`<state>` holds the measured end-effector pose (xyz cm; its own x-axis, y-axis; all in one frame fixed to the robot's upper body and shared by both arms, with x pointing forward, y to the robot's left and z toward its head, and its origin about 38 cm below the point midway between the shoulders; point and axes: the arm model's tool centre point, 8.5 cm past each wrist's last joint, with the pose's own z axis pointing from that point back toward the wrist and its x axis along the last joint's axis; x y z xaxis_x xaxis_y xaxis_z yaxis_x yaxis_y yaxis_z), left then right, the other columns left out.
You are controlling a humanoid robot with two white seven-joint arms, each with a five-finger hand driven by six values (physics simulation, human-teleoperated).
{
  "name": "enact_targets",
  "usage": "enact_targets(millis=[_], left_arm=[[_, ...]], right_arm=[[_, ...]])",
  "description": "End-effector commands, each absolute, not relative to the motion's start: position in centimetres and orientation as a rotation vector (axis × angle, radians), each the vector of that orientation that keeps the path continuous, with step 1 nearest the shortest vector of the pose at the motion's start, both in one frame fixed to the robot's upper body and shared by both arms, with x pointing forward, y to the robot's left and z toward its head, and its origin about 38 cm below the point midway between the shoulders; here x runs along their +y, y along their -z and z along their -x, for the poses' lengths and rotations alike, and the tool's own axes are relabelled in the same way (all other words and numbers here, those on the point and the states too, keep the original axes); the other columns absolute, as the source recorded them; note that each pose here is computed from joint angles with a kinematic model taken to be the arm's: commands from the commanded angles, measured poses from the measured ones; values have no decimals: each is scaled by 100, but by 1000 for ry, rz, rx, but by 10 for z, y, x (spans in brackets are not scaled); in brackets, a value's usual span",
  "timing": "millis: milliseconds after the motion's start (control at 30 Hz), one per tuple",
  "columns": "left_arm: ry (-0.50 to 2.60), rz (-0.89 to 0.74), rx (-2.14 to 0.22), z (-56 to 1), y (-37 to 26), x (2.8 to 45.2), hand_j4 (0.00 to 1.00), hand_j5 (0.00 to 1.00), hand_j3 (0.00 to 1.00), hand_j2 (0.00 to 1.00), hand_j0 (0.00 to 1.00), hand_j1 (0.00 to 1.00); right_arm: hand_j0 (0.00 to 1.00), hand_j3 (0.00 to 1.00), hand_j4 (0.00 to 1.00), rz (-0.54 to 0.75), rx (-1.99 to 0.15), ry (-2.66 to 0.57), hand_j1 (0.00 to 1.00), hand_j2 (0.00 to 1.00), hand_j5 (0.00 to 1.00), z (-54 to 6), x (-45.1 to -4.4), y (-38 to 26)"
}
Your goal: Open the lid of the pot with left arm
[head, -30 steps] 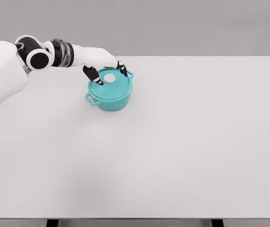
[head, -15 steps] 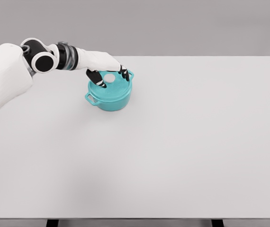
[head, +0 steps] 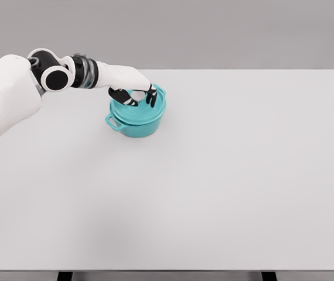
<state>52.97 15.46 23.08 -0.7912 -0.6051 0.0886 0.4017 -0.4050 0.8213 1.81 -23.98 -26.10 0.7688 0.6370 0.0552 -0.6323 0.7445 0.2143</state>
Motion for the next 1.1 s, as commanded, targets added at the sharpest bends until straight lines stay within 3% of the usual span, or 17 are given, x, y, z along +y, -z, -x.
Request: enact_targets(millis=[0, 267, 500, 667, 733, 833, 867, 933, 1067], left_arm=[[2198, -296, -1203, -530, -231, 155, 48, 48, 48, 48, 48, 48], [2193, -365, -1202, -536, -254, 176, 42, 42, 42, 42, 42, 42], [2131, -519, -1029, -533, -264, 285, 42, 42, 42, 42, 42, 42], [2134, -529, -993, -532, -258, 294, 47, 47, 47, 47, 47, 47], [2136, -527, -995, -532, -258, 293, 58, 58, 58, 58, 58, 58], [2130, -528, -995, -532, -258, 294, 90, 90, 90, 90, 90, 90], [2129, -528, -994, -532, -258, 295, 95, 95, 95, 95, 95, 95], [2129, -529, -992, -532, -257, 295, 100, 100, 100, 100, 100, 100], [2125, -531, -979, -531, -256, 300, 100, 100, 100, 100, 100, 100]], right_arm=[[100, 100, 100, -227, 22, -695, 100, 100, 100, -18, -240, 261], [100, 100, 100, -227, 24, -695, 100, 100, 100, -17, -240, 261], [100, 100, 100, -227, 22, -695, 100, 100, 100, -18, -240, 261], [100, 100, 100, -227, 22, -695, 100, 100, 100, -18, -240, 261], [100, 100, 100, -227, 22, -695, 100, 100, 100, -18, -240, 261], [100, 100, 100, -227, 24, -695, 100, 100, 100, -17, -240, 261], [100, 100, 100, -227, 22, -695, 100, 100, 100, -18, -240, 261], [100, 100, 100, -227, 22, -695, 100, 100, 100, -18, -240, 261], [100, 100, 100, -227, 22, -695, 100, 100, 100, -18, -240, 261]])
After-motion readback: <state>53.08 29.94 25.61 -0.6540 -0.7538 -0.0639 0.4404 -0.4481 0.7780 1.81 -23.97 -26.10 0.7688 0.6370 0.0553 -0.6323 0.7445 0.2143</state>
